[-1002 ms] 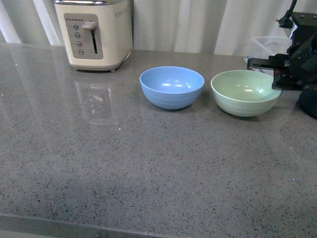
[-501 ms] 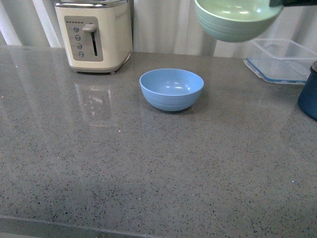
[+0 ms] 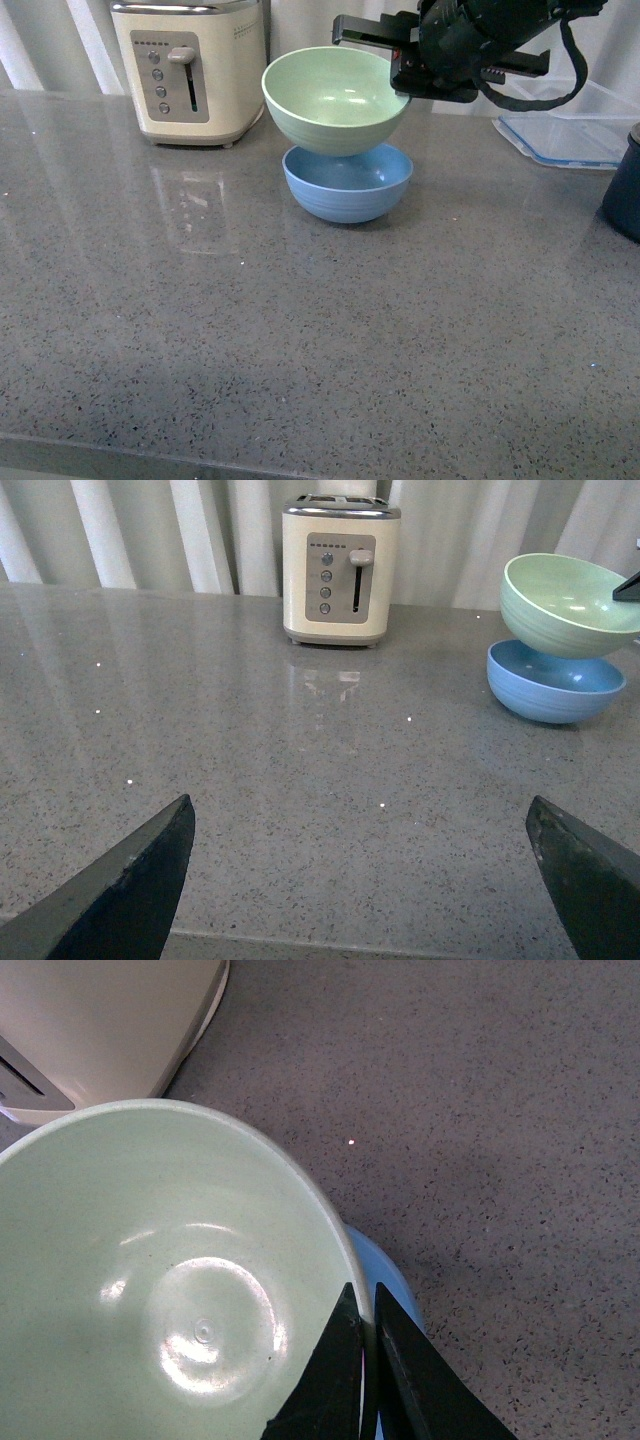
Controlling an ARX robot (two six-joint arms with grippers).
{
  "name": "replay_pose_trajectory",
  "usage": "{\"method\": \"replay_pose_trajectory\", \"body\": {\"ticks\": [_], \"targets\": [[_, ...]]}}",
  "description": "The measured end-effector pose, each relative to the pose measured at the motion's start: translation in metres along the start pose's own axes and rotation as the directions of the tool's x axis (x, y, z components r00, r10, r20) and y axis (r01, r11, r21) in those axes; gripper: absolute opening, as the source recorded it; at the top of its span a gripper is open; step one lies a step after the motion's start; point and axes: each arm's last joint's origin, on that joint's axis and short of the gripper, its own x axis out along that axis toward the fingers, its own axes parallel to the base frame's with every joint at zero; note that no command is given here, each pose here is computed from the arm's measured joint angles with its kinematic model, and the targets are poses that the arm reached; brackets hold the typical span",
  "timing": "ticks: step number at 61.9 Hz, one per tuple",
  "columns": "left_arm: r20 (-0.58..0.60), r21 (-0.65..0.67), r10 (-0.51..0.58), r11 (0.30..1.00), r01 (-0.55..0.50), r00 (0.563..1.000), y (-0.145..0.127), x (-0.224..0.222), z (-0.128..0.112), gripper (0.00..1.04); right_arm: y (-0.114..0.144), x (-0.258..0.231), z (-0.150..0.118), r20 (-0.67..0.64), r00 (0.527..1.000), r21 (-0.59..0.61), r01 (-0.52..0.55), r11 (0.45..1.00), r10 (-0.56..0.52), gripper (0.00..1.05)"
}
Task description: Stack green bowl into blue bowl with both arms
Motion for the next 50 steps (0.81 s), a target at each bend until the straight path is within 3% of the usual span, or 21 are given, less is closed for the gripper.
{"method": "replay_pose_trajectory", "body": {"ticks": [23,31,39,44,50], "targets": [[0.000,0.000,0.000,1.000,0.000,1.000,0.000,0.000,0.000,0.98,-0.006,0.022,-0.017,-0.044,0.998,-0.018,0.053,0.998,-0.054,0.02],[0.000,0.000,0.000,1.000,0.000,1.000,0.000,0.000,0.000,0.98,-0.010,0.019,-0.014,-0.043,0.999,-0.008,0.029,1.000,-0.030,0.28],[0.000,0.000,0.000,1.000,0.000,1.000,0.000,0.000,0.000,0.98,-0.015,0.001,-0.004,0.001,1.000,0.015,-0.010,1.000,0.010,0.48],[0.000,0.000,0.000,1.000,0.000,1.000,0.000,0.000,0.000,0.98,-0.020,-0.023,0.007,0.095,0.993,0.040,-0.073,0.997,0.069,0.62],[0.000,0.000,0.000,1.000,0.000,1.000,0.000,0.000,0.000,0.98,-0.034,-0.068,0.022,0.290,0.948,0.037,-0.149,0.988,0.132,0.80]]}}
